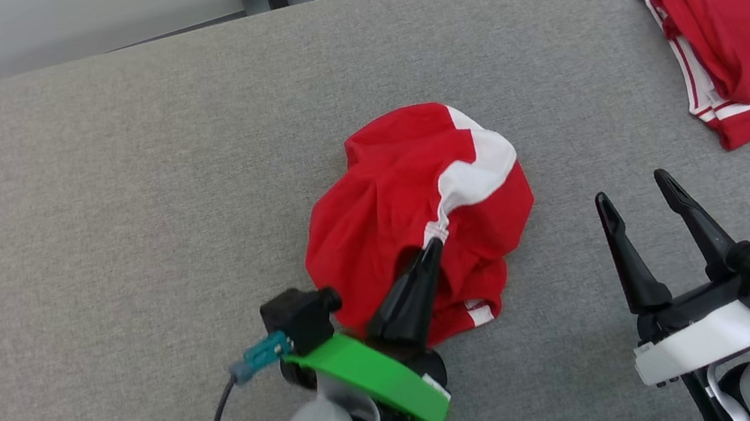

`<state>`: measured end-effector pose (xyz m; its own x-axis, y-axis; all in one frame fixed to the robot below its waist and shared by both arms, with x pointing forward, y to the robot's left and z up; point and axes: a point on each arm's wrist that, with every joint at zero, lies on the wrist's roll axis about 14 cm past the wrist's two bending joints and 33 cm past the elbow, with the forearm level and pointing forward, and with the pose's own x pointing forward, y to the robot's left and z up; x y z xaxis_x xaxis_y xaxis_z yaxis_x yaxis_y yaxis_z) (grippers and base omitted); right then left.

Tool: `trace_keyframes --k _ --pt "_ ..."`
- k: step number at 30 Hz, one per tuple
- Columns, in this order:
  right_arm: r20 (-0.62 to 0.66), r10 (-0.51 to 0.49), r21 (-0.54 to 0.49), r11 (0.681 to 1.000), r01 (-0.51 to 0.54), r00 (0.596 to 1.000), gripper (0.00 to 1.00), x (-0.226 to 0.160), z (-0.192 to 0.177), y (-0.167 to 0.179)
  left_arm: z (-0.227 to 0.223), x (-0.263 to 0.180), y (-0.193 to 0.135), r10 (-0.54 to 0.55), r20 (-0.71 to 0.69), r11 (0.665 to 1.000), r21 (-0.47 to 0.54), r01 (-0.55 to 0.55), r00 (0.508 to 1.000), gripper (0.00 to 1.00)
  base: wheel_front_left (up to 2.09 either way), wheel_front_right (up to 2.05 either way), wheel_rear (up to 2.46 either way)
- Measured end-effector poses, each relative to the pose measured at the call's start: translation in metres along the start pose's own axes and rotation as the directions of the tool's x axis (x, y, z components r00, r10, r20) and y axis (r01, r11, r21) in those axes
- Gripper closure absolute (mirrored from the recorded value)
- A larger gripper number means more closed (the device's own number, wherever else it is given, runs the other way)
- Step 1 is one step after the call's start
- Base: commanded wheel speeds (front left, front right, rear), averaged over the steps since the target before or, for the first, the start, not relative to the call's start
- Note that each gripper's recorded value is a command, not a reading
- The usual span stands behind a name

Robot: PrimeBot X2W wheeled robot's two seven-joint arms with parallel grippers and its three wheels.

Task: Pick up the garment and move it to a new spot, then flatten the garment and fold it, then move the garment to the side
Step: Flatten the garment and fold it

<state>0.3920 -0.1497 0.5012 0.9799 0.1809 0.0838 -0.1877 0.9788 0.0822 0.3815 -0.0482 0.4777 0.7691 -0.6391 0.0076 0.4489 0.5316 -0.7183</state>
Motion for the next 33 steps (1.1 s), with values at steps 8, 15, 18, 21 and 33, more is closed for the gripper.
trace_keyframes --k 8,15,18,21,33 --pt "0.052 -0.026 0.005 1.000 0.026 0.998 0.00 -0.002 0.018 -0.003 0.050 0.054 -0.078 -0.313 -0.171 0.892 0.284 0.351 0.934 1.00 0.00 0.00 0.00" --pt "0.103 -0.176 -0.018 0.984 0.179 0.979 0.00 -0.027 0.040 -0.048 0.104 0.083 -0.178 -0.537 -0.220 0.737 0.348 0.579 0.815 1.00 0.00 0.00 0.00" --pt "0.112 -0.239 -0.029 0.969 0.243 0.965 0.00 -0.043 0.045 -0.066 0.111 0.079 -0.197 -0.576 -0.255 0.693 0.352 0.629 0.777 1.00 0.00 0.00 0.00" --pt "0.128 -0.298 -0.042 0.951 0.305 0.946 0.00 -0.057 0.052 -0.084 0.107 0.070 -0.179 -0.544 -0.291 0.719 0.322 0.616 0.787 1.00 0.00 0.00 0.00" --pt "0.057 -0.244 -0.041 0.968 0.247 0.968 0.00 -0.039 0.027 -0.079 0.046 -0.021 0.053 -0.008 -0.348 0.967 0.237 0.096 0.938 1.00 0.00 0.00 0.00"
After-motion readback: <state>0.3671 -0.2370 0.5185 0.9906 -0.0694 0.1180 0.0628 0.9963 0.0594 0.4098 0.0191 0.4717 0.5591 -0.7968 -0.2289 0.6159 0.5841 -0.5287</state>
